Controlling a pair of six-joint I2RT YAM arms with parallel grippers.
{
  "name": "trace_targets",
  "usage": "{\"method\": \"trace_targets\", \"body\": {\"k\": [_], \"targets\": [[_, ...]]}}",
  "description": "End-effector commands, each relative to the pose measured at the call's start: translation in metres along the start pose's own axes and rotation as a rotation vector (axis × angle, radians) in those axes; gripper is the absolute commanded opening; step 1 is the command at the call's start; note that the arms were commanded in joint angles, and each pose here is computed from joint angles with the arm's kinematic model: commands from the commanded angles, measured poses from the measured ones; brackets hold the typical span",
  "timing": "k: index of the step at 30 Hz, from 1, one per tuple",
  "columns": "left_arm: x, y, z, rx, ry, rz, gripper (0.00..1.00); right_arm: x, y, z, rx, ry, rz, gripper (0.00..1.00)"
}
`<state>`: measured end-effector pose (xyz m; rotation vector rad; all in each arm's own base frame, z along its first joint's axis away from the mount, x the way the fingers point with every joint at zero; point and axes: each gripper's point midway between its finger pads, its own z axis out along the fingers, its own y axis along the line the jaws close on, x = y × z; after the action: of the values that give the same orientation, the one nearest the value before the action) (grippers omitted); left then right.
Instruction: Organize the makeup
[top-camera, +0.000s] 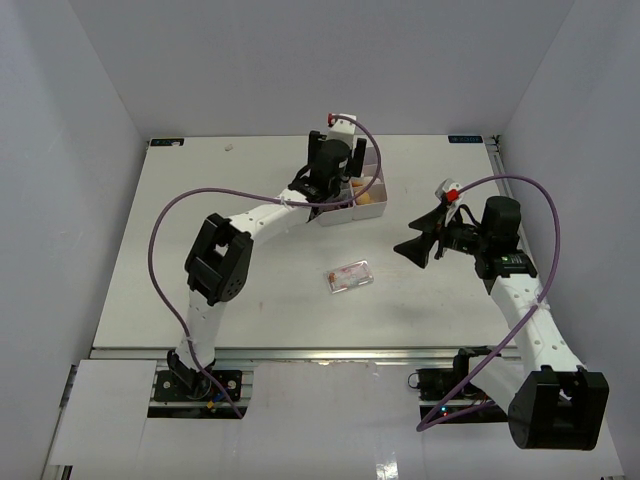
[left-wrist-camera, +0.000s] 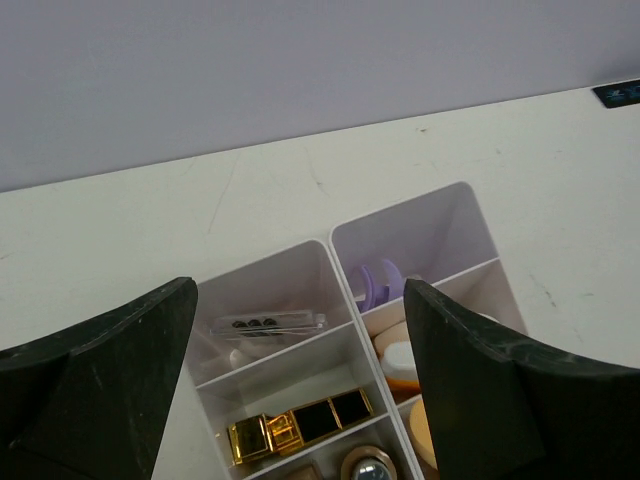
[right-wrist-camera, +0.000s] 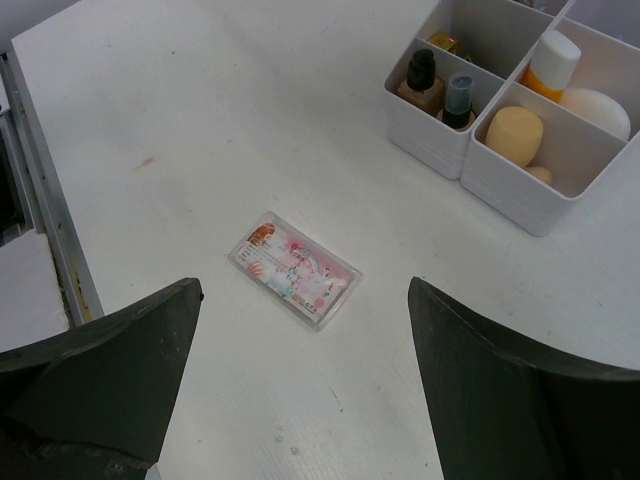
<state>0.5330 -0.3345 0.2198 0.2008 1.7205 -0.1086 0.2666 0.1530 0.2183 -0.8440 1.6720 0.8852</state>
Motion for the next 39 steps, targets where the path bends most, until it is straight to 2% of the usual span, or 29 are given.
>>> {"method": "trace_targets", "body": {"k": [1, 4, 6, 11, 13, 15, 20, 23, 27, 31, 39], "targets": [[-0.077, -0.009, -0.05, 0.168, -0.065, -0.049, 0.95, 0.008, 0.033, -0.003, -0.204, -0.019, -0.052, 0.9], [-0.076, -0.021, -0.079, 0.312, -0.005, -0.019, 0.97, 0.01, 0.051, -0.005, -0.326, -0.025, -0.197, 0.9], [-0.062, -0.021, -0.113, 0.406, 0.083, -0.008, 0.98, 0.019, 0.062, -0.003, -0.383, 0.008, -0.264, 0.91], [-0.039, 0.001, -0.197, 0.547, 0.18, -0.112, 0.98, 0.071, 0.083, 0.013, -0.508, 0.208, -0.522, 0.9], [-0.028, 0.019, -0.233, 0.572, 0.201, -0.169, 0.98, 0.091, 0.092, 0.015, -0.57, 0.264, -0.64, 0.9], [0.008, 0.032, -0.259, 0.558, 0.269, -0.202, 0.98, 0.105, 0.092, 0.019, -0.599, 0.311, -0.746, 0.9], [0.039, 0.071, -0.319, 0.501, 0.213, -0.271, 0.98, 0.122, 0.076, 0.047, -0.592, 0.435, -0.851, 0.9], [0.054, 0.096, -0.327, 0.388, 0.204, -0.268, 0.98, 0.135, 0.067, 0.067, -0.611, 0.554, -0.812, 0.9], [0.032, 0.117, -0.339, 0.318, 0.096, -0.296, 0.98, 0.149, 0.053, 0.09, -0.603, 0.668, -0.76, 0.9], [0.026, 0.121, -0.347, 0.325, 0.053, -0.302, 0.98, 0.147, 0.042, 0.109, -0.576, 0.709, -0.752, 0.9], [0.027, 0.119, -0.348, 0.341, 0.059, -0.297, 0.98, 0.147, 0.03, 0.126, -0.555, 0.74, -0.767, 0.9]]}}
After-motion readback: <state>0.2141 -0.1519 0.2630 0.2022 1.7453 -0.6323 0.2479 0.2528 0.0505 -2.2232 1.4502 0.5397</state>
